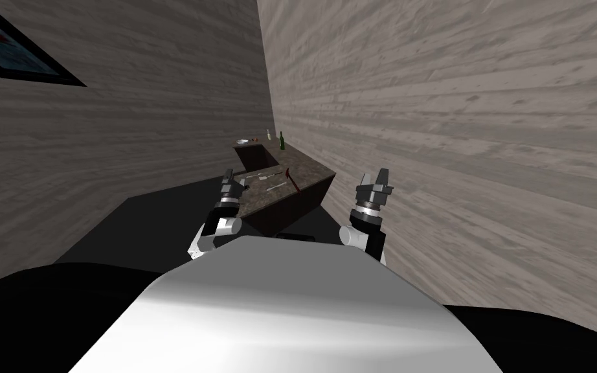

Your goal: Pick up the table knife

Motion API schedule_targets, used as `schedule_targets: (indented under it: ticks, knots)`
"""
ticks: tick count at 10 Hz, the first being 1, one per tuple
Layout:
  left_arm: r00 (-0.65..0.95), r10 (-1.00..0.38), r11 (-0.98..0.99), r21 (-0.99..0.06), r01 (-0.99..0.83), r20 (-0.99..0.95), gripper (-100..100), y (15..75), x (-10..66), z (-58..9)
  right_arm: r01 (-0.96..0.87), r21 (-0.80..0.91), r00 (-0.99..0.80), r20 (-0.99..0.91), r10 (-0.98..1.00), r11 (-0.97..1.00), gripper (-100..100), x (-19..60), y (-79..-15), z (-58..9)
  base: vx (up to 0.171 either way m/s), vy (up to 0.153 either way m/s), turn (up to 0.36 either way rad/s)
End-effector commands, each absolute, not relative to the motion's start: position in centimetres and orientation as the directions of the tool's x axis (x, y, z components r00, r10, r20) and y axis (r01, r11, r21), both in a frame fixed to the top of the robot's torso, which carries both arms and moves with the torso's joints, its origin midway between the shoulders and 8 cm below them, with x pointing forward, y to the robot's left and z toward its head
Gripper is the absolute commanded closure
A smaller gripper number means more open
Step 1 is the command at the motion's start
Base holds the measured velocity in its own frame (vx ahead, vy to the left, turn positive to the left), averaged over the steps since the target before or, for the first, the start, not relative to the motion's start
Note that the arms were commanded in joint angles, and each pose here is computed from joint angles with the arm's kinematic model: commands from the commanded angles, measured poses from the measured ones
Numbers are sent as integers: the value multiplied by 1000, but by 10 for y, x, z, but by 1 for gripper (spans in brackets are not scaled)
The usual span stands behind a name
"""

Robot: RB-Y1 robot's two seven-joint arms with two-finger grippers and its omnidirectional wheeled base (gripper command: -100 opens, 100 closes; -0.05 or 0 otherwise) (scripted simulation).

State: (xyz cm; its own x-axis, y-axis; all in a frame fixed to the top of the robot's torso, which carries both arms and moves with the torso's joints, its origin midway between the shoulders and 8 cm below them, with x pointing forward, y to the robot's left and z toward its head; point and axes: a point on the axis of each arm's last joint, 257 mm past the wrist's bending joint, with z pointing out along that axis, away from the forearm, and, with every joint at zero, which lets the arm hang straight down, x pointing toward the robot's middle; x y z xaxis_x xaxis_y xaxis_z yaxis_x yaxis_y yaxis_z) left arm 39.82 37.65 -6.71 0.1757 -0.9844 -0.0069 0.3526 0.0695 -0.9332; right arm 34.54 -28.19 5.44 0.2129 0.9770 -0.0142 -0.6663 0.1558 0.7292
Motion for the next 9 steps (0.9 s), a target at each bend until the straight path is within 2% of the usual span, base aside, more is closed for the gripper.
schedule_targets:
  ticks: [1,9]
  knots:
    - [173,-985,48,-946,320,9,-100,381,403,-74,-666,729,213,-14,977,156,0,345,-282,54,-6,31,-29]
    - [175,-974,-120,-982,146,145,-100,427,421,-116,-666,729,213,-14,977,156,0,345,-282,54,-2,21,-45]
